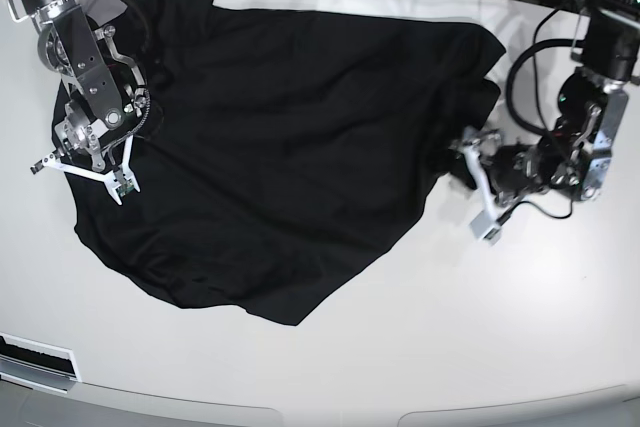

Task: Layout the t-shirt on the table in an organized manner, then fold the t-shirt properly

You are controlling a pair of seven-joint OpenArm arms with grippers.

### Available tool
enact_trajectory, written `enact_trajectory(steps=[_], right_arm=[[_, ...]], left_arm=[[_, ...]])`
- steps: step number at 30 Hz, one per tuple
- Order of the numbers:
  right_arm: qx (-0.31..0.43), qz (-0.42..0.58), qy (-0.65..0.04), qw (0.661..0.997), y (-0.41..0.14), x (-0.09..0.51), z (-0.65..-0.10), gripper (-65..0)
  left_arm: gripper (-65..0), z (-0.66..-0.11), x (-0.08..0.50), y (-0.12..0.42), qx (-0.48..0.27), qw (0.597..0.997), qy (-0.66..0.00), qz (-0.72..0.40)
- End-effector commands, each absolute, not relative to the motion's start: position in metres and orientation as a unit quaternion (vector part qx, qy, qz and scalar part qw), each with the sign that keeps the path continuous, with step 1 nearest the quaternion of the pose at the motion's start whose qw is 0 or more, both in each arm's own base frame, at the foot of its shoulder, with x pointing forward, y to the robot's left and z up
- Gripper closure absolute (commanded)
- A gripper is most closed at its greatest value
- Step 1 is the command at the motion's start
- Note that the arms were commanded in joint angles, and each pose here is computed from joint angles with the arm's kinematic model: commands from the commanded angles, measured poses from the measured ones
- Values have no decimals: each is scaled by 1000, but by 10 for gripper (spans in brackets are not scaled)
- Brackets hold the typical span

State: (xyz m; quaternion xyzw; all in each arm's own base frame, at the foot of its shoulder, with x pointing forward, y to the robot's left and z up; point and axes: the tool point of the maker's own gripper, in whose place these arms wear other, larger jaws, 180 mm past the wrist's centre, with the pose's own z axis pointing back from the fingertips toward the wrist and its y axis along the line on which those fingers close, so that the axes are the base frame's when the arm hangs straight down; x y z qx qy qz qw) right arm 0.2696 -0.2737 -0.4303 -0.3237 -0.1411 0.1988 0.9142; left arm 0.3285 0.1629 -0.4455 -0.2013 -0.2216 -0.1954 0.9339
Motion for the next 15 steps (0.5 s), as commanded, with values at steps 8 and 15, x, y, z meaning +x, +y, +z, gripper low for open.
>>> enact_trajectory(steps=[8,15], right_arm=[[-324,193,-174,910,-274,285,-419,0],[-231,201,-183,934,-245,284,-436,0]], left_arm=[[0,-410,368,141,-224,914,-266,-209],[0,-351,393,111,-281,873,-289,-275]])
